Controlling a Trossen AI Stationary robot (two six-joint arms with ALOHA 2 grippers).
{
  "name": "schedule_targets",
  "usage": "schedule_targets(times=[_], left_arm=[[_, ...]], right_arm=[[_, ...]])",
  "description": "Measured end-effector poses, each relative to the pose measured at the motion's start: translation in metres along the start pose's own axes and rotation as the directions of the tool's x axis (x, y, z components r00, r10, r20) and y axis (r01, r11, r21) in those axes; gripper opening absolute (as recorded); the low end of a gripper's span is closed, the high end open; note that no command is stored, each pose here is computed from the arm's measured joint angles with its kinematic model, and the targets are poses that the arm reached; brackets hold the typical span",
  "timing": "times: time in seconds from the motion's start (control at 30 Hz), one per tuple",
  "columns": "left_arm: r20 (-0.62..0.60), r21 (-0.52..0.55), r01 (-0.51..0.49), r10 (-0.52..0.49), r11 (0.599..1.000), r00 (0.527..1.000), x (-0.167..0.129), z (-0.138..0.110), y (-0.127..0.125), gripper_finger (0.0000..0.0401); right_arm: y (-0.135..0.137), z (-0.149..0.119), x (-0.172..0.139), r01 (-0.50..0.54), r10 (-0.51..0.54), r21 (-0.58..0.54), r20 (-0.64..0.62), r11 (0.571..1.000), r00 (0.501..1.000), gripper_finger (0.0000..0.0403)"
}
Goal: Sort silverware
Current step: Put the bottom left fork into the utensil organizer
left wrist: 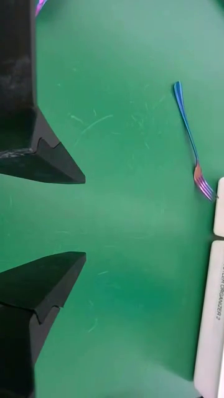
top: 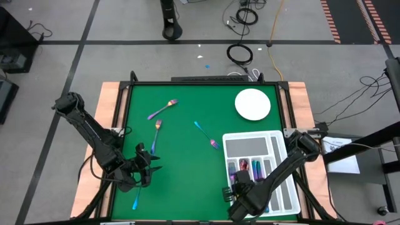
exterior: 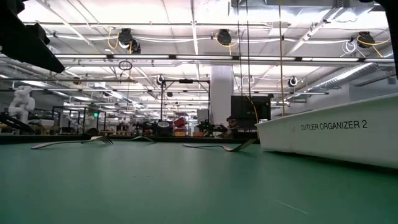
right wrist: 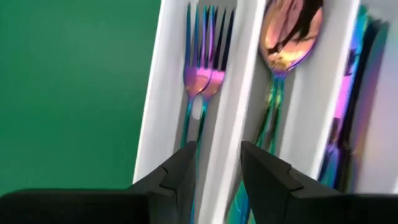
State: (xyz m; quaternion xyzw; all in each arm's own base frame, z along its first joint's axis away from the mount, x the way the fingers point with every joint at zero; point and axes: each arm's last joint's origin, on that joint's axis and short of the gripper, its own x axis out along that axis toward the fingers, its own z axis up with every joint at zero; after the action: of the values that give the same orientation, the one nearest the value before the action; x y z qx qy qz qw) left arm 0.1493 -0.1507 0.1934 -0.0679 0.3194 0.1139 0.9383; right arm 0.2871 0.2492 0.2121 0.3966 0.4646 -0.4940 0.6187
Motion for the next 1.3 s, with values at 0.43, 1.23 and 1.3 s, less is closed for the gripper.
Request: schedule_targets(times=[0.43,1.23,1.3], left_arm=[[0.000,0.004,0.000,0.000,1.000,1.000,0.000,0.000,0.000,0.0192],[0.066,-0.014,-0.122,0.123,0.992,0.990,0.003,0.003,0.010,0.0192],[0.033,-0.092,-0.186,0.189,0.978,0.981,0.006,0.002,0.019,0.0192]], right_arm=[[-0.001,0.037,-0.027,-0.086,0.091,-0.076,0.065,0.993,0.994,0.0116],[0.052,0.179,-0.019,-0.172,0.292,-0.466,0.199,0.868,0.935,0.0116],[0.059,0.191,-0.018,-0.196,0.340,-0.505,0.211,0.840,0.916,0.0116]])
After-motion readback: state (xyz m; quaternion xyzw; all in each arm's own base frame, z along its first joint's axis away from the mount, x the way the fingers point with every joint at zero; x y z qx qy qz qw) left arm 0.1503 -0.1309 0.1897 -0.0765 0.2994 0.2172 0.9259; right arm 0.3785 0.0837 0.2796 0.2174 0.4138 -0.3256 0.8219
